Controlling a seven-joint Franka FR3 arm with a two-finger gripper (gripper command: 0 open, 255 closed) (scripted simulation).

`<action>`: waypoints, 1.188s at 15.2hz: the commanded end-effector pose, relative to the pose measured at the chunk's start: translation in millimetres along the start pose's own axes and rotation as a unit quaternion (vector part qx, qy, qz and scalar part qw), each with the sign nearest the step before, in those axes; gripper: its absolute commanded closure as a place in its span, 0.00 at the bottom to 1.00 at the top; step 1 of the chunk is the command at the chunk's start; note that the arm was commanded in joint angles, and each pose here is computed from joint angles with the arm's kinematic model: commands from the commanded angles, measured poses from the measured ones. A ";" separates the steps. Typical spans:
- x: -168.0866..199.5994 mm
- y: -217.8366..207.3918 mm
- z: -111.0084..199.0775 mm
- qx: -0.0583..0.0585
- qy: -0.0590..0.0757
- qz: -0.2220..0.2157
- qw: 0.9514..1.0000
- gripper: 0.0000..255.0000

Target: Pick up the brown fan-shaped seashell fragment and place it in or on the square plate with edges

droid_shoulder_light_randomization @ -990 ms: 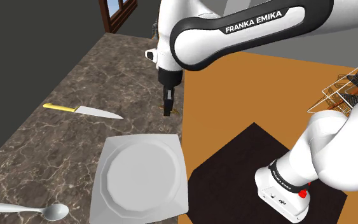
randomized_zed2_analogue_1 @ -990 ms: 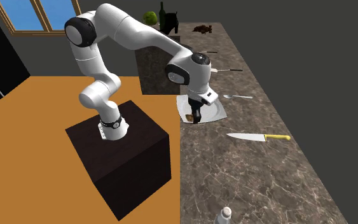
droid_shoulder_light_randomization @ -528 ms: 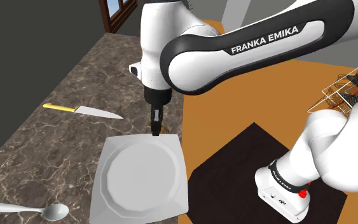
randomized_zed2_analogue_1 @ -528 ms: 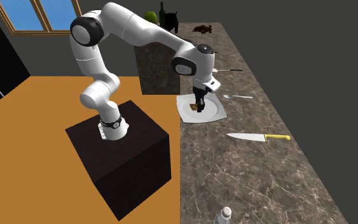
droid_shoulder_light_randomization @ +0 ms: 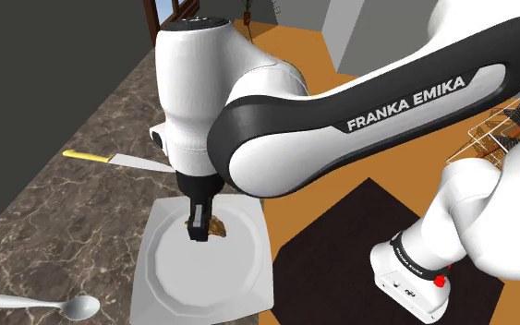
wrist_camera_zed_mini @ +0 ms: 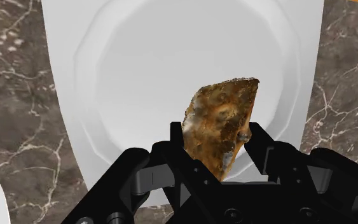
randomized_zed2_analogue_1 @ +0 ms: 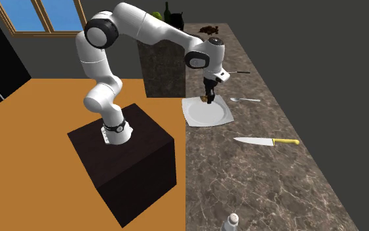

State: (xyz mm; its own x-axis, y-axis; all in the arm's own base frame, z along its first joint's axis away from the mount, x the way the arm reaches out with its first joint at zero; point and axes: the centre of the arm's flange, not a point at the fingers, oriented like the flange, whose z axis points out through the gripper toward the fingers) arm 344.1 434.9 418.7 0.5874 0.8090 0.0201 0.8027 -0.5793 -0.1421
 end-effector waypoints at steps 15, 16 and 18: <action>1.6 1.9 73.1 0.000 0.000 0.001 1.000 1.00; 1.6 1.9 73.2 0.000 0.000 0.001 1.000 1.00; 1.6 1.9 73.2 0.000 0.000 0.001 1.000 1.00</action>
State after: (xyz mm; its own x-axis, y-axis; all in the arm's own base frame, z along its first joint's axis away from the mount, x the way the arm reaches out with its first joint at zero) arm 338.9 442.5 346.4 0.5895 0.8075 0.0199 0.8011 -0.5813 -0.1425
